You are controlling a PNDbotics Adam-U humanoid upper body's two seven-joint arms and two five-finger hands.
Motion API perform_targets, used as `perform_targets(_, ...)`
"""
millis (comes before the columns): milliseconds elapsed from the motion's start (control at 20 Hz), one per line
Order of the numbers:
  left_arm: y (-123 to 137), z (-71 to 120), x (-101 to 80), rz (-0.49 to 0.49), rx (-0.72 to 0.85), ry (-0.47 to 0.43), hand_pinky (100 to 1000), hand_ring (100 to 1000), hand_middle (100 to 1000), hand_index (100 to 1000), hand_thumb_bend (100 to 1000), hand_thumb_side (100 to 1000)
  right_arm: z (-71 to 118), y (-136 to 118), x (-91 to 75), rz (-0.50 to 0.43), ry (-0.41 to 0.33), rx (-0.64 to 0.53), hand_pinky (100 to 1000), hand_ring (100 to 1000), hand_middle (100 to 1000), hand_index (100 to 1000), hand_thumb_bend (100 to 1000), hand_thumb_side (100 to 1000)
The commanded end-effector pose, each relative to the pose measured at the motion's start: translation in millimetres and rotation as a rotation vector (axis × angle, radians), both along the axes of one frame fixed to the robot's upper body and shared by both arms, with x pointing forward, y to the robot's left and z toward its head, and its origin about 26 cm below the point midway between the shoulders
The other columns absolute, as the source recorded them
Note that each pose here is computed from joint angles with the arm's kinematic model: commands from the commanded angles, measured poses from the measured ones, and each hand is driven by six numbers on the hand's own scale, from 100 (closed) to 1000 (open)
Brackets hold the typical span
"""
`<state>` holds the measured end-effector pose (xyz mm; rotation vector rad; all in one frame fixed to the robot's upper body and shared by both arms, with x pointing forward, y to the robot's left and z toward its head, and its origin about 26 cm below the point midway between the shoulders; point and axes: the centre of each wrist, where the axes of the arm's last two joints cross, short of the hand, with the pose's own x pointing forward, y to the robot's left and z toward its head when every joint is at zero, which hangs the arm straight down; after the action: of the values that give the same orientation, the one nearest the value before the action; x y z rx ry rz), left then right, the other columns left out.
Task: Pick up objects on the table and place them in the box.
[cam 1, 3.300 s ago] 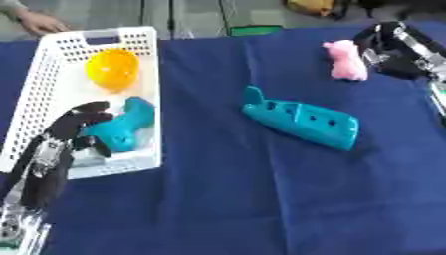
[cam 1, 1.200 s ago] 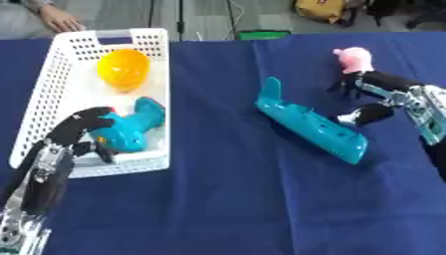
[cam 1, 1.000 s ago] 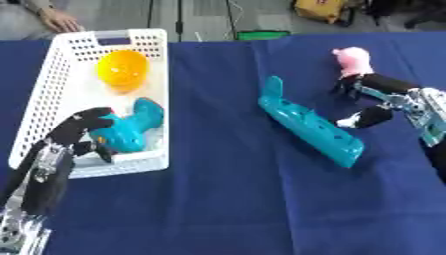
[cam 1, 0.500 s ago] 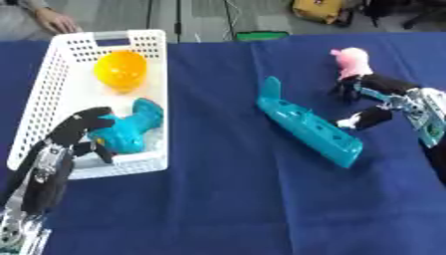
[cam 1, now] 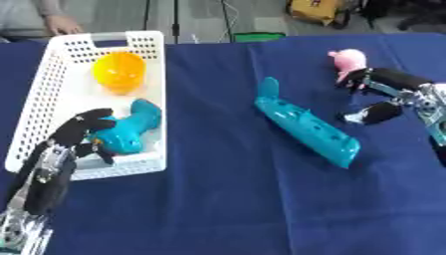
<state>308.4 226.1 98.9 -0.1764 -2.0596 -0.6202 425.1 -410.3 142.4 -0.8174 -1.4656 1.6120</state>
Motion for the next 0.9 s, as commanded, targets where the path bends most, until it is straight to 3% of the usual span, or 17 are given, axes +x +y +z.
perform_targets(50, 1.3, 4.5, 0.1, 0.001, 0.001, -0.016, 454, 834, 837, 763, 281, 1000, 25.4, -9.8, -5.4, 0.006, -0.047, -0.03, 560, 677, 756, 833, 497, 629)
perform_targets(150, 1.4, 4.3, 0.1, 0.001, 0.001, -0.015, 454, 834, 837, 763, 281, 1000, 26.4, -9.1, -7.4, 0.013, -0.047, -0.035, 561, 677, 756, 833, 497, 629)
perform_targets(200, 1.5, 4.3, 0.1, 0.001, 0.001, -0.015, 454, 834, 837, 763, 280, 1000, 26.2, -8.5, -8.1, 0.016, -0.045, -0.036, 559, 676, 757, 835, 544, 637)
perform_targets(250, 1.7, 4.3, 0.1, 0.002, 0.001, -0.015, 454, 834, 837, 763, 281, 1000, 25.3, -6.9, -9.5, 0.028, -0.042, -0.041, 559, 676, 757, 835, 492, 634)
perform_targets(900, 1.9, 4.3, 0.4, 0.002, 0.001, -0.015, 455, 834, 838, 764, 280, 1000, 15.1, 15.7, -19.6, 0.121, -0.004, -0.077, 547, 667, 753, 834, 485, 659)
